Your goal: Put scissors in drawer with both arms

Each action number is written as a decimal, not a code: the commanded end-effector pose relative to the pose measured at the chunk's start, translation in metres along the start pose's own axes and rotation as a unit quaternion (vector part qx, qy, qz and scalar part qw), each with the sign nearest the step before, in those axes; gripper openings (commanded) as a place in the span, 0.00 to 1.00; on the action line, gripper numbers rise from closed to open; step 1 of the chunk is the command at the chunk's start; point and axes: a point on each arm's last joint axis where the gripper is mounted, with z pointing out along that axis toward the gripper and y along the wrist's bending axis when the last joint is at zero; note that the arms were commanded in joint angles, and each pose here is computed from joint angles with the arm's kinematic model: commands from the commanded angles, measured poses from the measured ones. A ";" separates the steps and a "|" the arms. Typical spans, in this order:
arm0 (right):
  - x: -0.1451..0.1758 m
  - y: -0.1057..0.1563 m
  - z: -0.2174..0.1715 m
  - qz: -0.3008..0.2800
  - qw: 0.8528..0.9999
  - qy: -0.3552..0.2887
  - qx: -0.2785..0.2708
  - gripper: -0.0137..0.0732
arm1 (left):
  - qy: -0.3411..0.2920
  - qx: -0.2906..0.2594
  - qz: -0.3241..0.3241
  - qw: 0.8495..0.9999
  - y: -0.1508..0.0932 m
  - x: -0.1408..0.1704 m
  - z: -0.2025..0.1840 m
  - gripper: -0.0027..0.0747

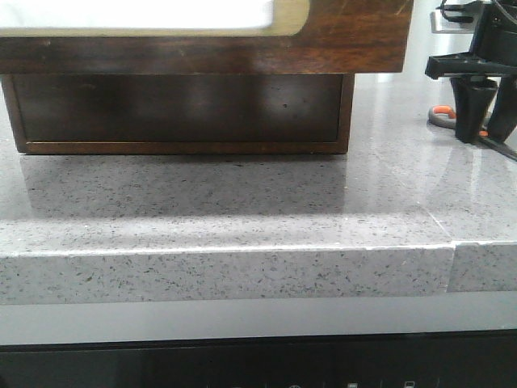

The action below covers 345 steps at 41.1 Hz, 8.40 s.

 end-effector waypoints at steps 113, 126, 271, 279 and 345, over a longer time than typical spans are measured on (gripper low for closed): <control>0.107 0.229 -0.229 -0.537 0.769 -0.342 -0.061 0.18 | -0.048 0.003 -0.003 0.999 0.000 -0.014 -0.004 0.66; 0.097 0.235 -0.185 -0.568 0.787 -0.243 -0.020 0.20 | -0.048 0.003 -0.003 0.999 0.000 -0.014 -0.004 0.66; 0.297 0.069 -0.250 -0.248 0.845 -0.441 -0.173 0.02 | -0.066 -0.137 -0.049 0.987 0.010 0.043 0.006 0.01; 0.297 0.069 -0.250 -0.248 0.845 -0.441 -0.173 0.02 | -0.152 -0.190 -0.061 0.968 0.015 0.093 0.034 0.01; 0.297 0.069 -0.250 -0.248 0.845 -0.441 -0.172 0.02 | -0.246 -0.221 -0.050 0.942 0.018 0.179 0.073 0.01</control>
